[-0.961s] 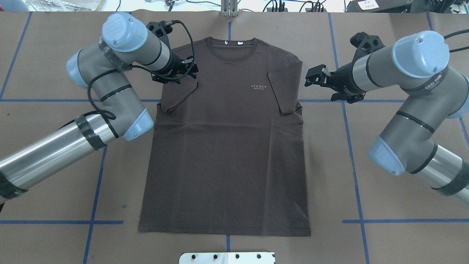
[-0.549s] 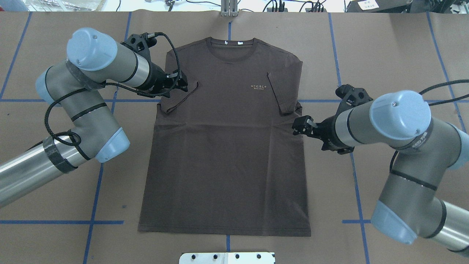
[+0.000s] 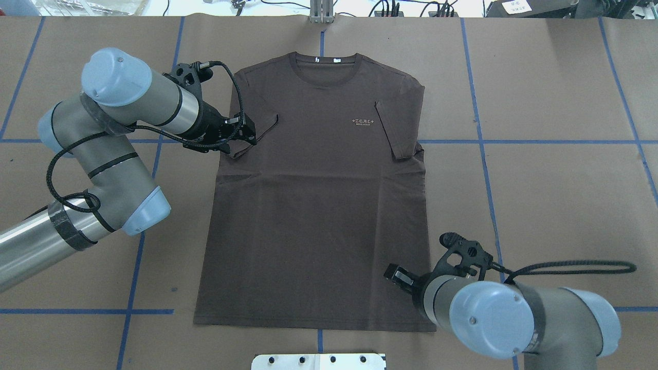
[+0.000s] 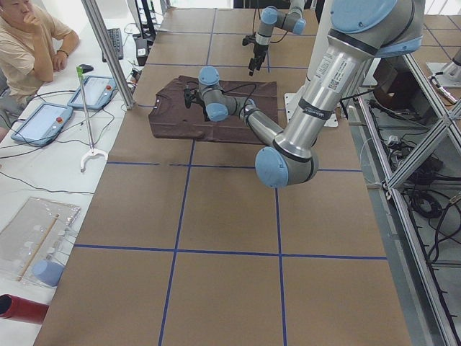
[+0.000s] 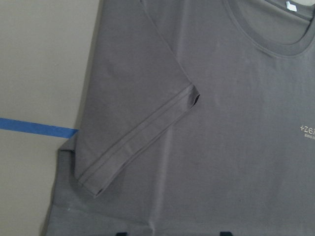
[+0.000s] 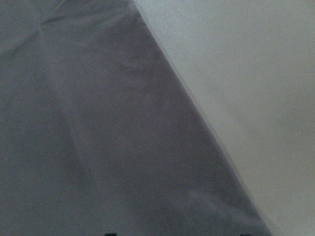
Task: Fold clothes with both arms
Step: 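Move the right gripper down to the hem corner nearest the robot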
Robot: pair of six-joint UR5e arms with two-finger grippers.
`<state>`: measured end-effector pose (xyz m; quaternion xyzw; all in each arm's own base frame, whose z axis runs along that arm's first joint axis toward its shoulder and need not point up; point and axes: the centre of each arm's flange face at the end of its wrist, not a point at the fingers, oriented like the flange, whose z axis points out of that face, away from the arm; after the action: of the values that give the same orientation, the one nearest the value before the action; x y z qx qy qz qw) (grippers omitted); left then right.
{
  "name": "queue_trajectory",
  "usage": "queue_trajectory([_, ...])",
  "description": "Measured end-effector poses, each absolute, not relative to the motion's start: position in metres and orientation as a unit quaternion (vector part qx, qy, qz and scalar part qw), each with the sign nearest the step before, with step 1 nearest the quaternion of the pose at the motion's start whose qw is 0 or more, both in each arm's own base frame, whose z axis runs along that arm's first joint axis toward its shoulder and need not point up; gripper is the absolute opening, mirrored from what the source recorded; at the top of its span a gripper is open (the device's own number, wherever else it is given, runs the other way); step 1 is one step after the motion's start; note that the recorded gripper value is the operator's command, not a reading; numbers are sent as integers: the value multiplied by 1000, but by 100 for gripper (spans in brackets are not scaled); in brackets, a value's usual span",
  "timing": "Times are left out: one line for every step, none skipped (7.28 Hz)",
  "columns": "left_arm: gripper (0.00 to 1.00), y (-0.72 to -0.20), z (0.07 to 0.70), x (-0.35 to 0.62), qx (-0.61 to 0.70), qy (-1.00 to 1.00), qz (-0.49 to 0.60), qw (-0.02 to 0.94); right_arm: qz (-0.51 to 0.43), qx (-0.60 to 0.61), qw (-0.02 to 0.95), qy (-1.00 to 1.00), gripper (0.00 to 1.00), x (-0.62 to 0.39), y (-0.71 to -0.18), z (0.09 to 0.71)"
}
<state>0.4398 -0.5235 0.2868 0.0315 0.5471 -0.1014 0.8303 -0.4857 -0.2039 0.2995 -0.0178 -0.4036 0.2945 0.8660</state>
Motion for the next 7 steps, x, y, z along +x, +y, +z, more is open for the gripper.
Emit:
queue_trajectory([72,-523,290,439,31,545,-103,831,306,-14,869,-389,76,-495,-182,306])
queue_trajectory([73,-523,294,438,31,544,-104,832,315,-13,870,-379,75,-500,-172,312])
queue_trajectory([73,-523,296,438,31,543,-105,833,326,-14,869,-372,74,-501,-168,319])
queue_trajectory([73,-522,296,438,31,543,-105,833,332,-14,869,-366,73,-502,-168,324])
queue_trajectory([73,-522,296,438,31,543,-105,833,336,-16,871,-359,69,-504,-167,330])
queue_trajectory([73,-522,296,437,31,543,-105,833,341,-18,871,-354,66,-505,-166,335])
queue_trajectory([73,-522,296,437,31,543,-105,833,346,-23,871,-349,65,-504,-164,340])
